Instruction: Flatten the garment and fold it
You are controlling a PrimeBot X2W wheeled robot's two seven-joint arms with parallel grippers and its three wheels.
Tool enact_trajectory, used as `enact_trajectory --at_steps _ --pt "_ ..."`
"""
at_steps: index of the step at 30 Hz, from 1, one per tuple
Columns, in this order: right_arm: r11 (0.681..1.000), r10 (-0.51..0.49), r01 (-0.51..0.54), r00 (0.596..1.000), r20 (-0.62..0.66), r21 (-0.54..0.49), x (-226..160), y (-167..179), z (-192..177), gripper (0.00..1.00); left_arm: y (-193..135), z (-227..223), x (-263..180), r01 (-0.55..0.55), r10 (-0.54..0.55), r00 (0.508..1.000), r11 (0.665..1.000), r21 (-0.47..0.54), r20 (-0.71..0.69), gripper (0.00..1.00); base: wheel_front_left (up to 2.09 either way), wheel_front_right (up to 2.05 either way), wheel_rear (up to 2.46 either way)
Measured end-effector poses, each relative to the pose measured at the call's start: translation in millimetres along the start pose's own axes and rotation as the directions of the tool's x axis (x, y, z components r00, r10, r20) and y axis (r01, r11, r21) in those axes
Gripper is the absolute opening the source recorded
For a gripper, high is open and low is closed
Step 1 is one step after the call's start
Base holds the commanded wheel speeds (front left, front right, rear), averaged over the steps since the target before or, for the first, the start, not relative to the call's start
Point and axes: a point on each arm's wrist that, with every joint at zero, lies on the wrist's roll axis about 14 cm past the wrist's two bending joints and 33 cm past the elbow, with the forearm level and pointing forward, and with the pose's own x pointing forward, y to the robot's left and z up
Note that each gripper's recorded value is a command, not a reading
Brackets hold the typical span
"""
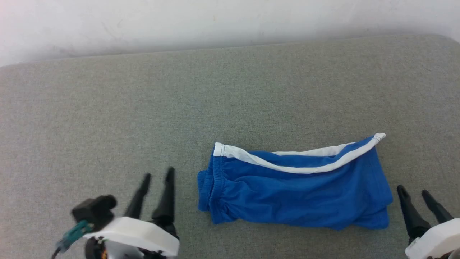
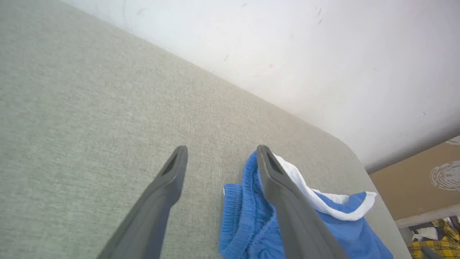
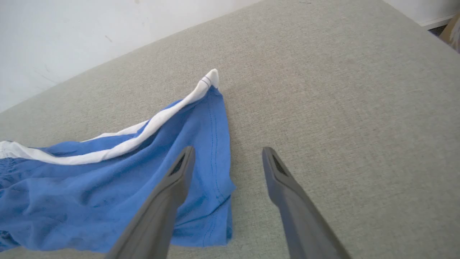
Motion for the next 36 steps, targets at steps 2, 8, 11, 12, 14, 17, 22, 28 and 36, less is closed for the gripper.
enact_trajectory --at_steps 2,8,11,12,14,17,22,28,36 --pt "0.999 -0.015 0.015 1.000 -0.001 -0.038 1.1 -2.7 1.3 1.00 5.4 20.3 0.8 -0.017 0.013 0.994 0.999 0.030 0.110 1.00 0.00 0.00 0.00" --pt "0.997 -0.009 0.005 0.998 -0.064 -0.072 18.3 3.8 -12.5 1.00 14.0 42.1 2.0 -0.053 -0.020 0.964 0.962 0.267 0.263 1.00 0.00 0.00 0.00" --pt "0.996 -0.009 -0.002 0.993 -0.117 -0.093 30.0 7.1 -24.5 1.00 19.1 39.1 5.2 -0.071 -0.009 0.964 0.954 0.290 0.267 1.00 0.00 0.00 0.00" --pt "0.995 -0.010 -0.003 0.990 -0.138 -0.100 33.5 7.6 -29.4 1.00 21.8 35.9 5.7 -0.077 -0.002 0.966 0.953 0.294 0.258 1.00 0.00 0.00 0.00" --pt "0.993 -0.018 -0.002 0.985 -0.172 -0.117 39.6 7.4 -38.4 1.00 26.0 32.6 5.7 -0.091 0.015 0.967 0.954 0.287 0.254 1.00 0.00 0.00 0.00" --pt "0.991 -0.025 -0.006 0.971 -0.236 -0.132 45.5 7.7 -54.6 1.00 31.4 30.3 5.4 -0.107 0.035 0.967 0.954 0.280 0.251 1.00 0.00 0.00 0.00" --pt "0.996 0.022 -0.049 0.950 -0.313 -0.078 51.1 18.9 -66.2 0.00 33.7 37.5 4.8 -0.120 0.044 0.960 0.958 0.261 0.278 1.00 0.00 0.00 0.00" --pt "0.998 0.039 -0.055 0.949 -0.314 -0.042 51.8 22.7 -64.5 0.00 37.1 40.7 2.2 -0.129 0.049 0.956 0.956 0.262 0.290 1.00 0.00 0.00 0.00" --pt "0.988 -0.132 0.118 0.980 -0.152 -0.099 53.6 -27.5 -20.4 0.00 35.4 40.1 3.0 -0.123 0.043 0.956 0.956 0.265 0.289 1.00 0.00 0.00 0.00"
